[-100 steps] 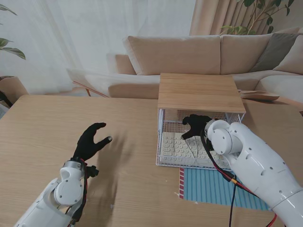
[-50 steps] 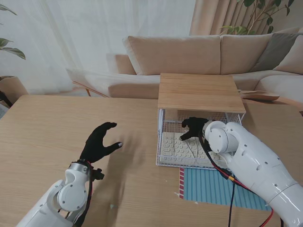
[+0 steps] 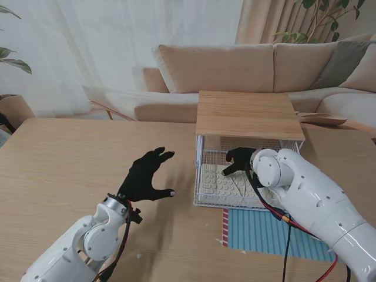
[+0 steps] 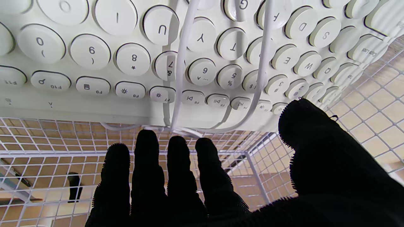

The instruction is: Unroll the mouse pad and set up the keyboard and mouse from the tabletop organizer

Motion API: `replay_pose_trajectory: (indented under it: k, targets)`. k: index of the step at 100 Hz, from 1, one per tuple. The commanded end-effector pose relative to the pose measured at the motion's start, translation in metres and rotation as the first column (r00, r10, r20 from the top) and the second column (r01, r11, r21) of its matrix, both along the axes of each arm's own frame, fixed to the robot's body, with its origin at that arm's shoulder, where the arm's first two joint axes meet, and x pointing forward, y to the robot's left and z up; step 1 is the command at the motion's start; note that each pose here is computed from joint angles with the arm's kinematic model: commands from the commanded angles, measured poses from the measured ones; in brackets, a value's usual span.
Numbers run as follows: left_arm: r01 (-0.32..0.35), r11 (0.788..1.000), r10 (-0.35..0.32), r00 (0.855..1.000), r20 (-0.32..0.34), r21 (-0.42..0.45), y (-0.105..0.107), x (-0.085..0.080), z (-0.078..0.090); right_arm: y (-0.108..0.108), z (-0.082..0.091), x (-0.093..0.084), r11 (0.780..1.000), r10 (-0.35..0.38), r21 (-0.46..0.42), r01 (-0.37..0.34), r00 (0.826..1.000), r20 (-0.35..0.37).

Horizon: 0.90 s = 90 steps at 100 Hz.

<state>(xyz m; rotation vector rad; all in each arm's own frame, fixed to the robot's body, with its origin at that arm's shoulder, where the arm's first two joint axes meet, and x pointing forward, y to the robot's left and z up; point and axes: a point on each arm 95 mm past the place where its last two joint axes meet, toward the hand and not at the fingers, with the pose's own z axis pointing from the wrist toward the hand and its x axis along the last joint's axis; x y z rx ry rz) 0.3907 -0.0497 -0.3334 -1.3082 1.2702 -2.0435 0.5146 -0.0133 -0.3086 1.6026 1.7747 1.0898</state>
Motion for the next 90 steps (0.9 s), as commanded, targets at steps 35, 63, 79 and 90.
replay_pose_trajectory:
  k: [35,63,79,90]
  targets:
    - [0.053,0.999,-0.053,0.998,-0.028,0.0,-0.037,0.005,-0.009,0.007,-0.008,-0.009,1.0,0.008,0.008,-0.007,0.999,-0.051]
    - [0.094,0.995,-0.094,0.996,-0.004,0.04,-0.057,0.008,-0.01,0.006,-0.01,-0.011,1.0,-0.005,0.016,0.006,0.998,-0.058]
    - [0.095,0.995,-0.095,0.995,-0.01,0.035,-0.064,0.008,-0.012,0.006,-0.009,-0.011,1.0,-0.009,0.025,0.01,0.998,-0.056]
    - [0.099,0.994,-0.099,0.995,-0.004,0.042,-0.07,0.009,-0.014,0.006,-0.01,-0.012,0.999,-0.016,0.032,0.018,0.998,-0.059]
